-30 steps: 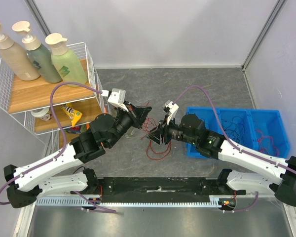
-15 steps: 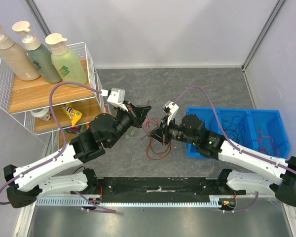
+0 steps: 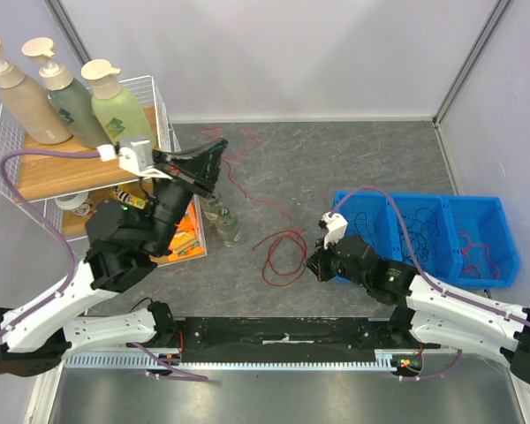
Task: Untangle the cables
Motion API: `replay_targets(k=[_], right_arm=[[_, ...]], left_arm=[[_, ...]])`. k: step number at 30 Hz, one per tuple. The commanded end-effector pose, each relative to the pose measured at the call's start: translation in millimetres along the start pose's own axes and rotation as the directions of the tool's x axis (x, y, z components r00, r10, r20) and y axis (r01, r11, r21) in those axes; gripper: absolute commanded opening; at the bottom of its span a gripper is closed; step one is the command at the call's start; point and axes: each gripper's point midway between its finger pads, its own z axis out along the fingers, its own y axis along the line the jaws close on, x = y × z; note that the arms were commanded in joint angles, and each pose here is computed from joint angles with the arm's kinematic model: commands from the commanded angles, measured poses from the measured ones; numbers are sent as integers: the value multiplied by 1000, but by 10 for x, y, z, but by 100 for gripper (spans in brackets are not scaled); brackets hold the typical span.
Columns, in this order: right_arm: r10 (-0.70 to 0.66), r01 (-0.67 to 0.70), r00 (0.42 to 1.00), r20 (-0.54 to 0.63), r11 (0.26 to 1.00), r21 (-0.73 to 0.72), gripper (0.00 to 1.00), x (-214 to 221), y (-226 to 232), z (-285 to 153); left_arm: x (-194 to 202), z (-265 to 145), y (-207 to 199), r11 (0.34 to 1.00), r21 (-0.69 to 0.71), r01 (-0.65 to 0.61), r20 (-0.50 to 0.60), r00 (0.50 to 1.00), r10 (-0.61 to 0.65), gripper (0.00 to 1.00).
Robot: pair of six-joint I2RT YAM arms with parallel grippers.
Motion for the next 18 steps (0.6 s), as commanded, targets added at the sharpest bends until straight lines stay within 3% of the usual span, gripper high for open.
replay_targets(k=[1,12,18], right_arm=[[92,-98,995,47,986,134,0,36,-255,-30],[144,-164,985,94,950,265,0,85,-537,-54],[168,-202,975,146,944,260,0,53,-578,-133]], left_arm=[[-652,-21,47,998,-41,-49,172,984,55,2],[-1514,-200,-31,999,-11,-43,369,929,44,2],[-1623,-172,-118,998,14,-55,399,916,45,2]])
